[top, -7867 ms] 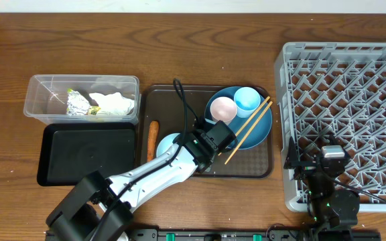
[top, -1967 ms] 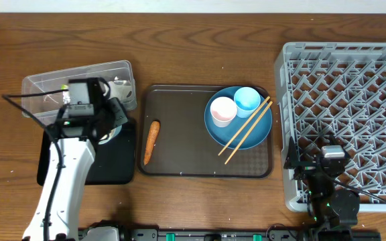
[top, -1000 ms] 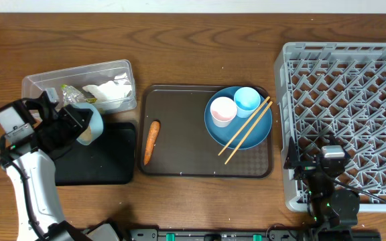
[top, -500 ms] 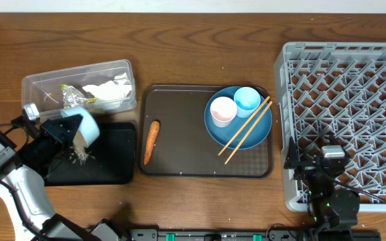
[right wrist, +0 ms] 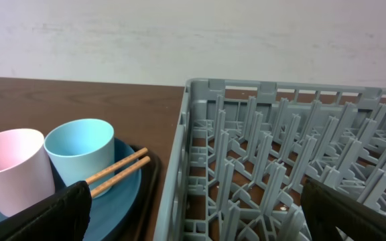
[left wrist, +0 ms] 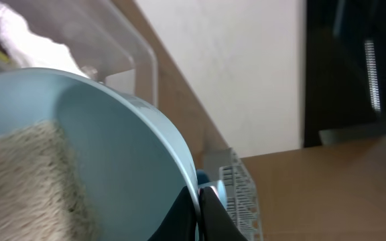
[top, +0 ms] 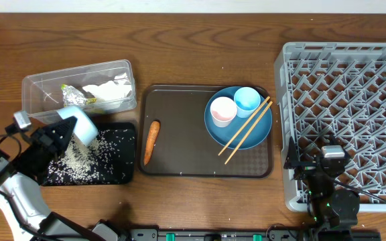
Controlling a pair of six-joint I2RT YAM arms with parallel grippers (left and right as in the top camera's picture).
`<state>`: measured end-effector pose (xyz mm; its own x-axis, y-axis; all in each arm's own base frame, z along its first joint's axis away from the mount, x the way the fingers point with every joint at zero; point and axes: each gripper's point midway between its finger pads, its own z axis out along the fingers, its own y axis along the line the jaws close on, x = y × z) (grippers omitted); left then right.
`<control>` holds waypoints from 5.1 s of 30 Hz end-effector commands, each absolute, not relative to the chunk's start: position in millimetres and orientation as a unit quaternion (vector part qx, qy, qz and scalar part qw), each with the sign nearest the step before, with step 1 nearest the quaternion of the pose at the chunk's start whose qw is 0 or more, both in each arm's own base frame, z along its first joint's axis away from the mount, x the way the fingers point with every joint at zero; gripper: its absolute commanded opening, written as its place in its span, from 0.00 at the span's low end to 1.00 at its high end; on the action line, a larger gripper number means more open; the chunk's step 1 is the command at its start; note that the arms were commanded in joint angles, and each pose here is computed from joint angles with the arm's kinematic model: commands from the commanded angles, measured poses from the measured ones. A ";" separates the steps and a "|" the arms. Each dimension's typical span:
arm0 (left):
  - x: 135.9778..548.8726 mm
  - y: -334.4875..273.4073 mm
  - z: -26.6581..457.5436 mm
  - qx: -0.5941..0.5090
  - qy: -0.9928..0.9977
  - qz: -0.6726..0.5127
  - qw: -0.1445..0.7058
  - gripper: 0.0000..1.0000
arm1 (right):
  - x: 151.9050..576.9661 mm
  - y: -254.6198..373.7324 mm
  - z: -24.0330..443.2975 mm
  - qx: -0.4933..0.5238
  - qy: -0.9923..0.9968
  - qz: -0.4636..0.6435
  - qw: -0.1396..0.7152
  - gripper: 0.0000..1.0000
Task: Sort waste into correct bins and load items into the dishwasher rack
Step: 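Tilt the bowl with the left gripper to pour rice onto the black tray, then carry the empty bowl right back to the dark tray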
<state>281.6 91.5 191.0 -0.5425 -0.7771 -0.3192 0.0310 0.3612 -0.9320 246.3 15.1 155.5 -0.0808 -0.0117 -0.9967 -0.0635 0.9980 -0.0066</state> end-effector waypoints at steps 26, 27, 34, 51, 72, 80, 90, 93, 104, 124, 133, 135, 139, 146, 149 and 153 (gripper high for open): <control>271.3 90.0 207.6 -0.251 0.679 -0.555 0.409 0.06 | 246.5 12.9 153.4 -0.018 0.738 0.021 0.675 0.99; 271.7 91.5 207.5 -0.245 0.682 -0.550 0.416 0.06 | 246.5 12.9 153.4 -0.018 0.738 0.021 0.675 0.99; 270.3 90.7 204.1 -0.275 0.671 -0.566 0.392 0.06 | 246.5 12.9 153.4 -0.018 0.738 0.021 0.675 0.99; 269.7 90.3 201.4 -0.300 0.660 -0.582 0.370 0.06 | 246.5 12.9 153.4 -0.018 0.738 0.021 0.675 0.99; 267.9 86.8 199.3 -0.342 0.643 -0.601 0.330 0.06 | 246.5 12.9 153.4 -0.018 0.738 0.021 0.675 0.99; 270.2 85.1 201.0 -0.320 0.653 -0.595 0.343 0.06 | 246.5 12.9 153.4 -0.018 0.738 0.021 0.675 0.99; 280.5 92.9 184.4 -0.315 0.699 -0.531 0.361 0.06 | 246.5 12.9 153.4 -0.018 0.738 0.021 0.675 0.99; 277.5 77.5 192.6 -0.318 0.674 -0.580 0.329 0.06 | 246.5 13.0 153.4 -0.018 0.738 0.021 0.675 0.99; 293.9 75.4 174.2 -0.312 0.723 -0.521 0.330 0.06 | 246.5 12.9 153.4 -0.018 0.738 0.021 0.675 0.99; 294.9 65.8 188.2 -0.261 0.716 -0.546 0.347 0.06 | 246.5 12.9 153.4 -0.018 0.738 0.021 0.675 0.99; 293.5 70.5 168.8 -0.310 0.731 -0.516 0.321 0.06 | 246.5 12.9 153.4 -0.018 0.738 0.021 0.675 0.99; 292.5 66.9 168.6 -0.308 0.731 -0.520 0.317 0.06 | 246.5 12.9 153.4 -0.018 0.738 0.021 0.675 0.99; 298.5 58.7 169.2 -0.280 0.745 -0.513 0.323 0.06 | 246.5 12.9 153.4 -0.018 0.738 0.021 0.675 0.99; 311.6 27.9 169.5 -0.224 0.770 -0.508 0.314 0.06 | 246.5 12.9 153.4 -0.018 0.738 0.021 0.675 0.99; 316.4 8.9 176.5 -0.189 0.776 -0.514 0.314 0.06 | 246.5 12.9 153.4 -0.018 0.738 0.021 0.675 0.99; 321.9 -13.3 182.0 -0.157 0.789 -0.504 0.314 0.06 | 246.5 12.9 153.4 -0.018 0.738 0.021 0.675 0.99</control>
<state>319.0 -4.5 173.2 -0.7544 -0.5818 -0.3041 0.0500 0.4109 -0.9103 246.4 15.1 155.1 -0.0823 -0.0118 -0.9965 -0.0635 0.9980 -0.0066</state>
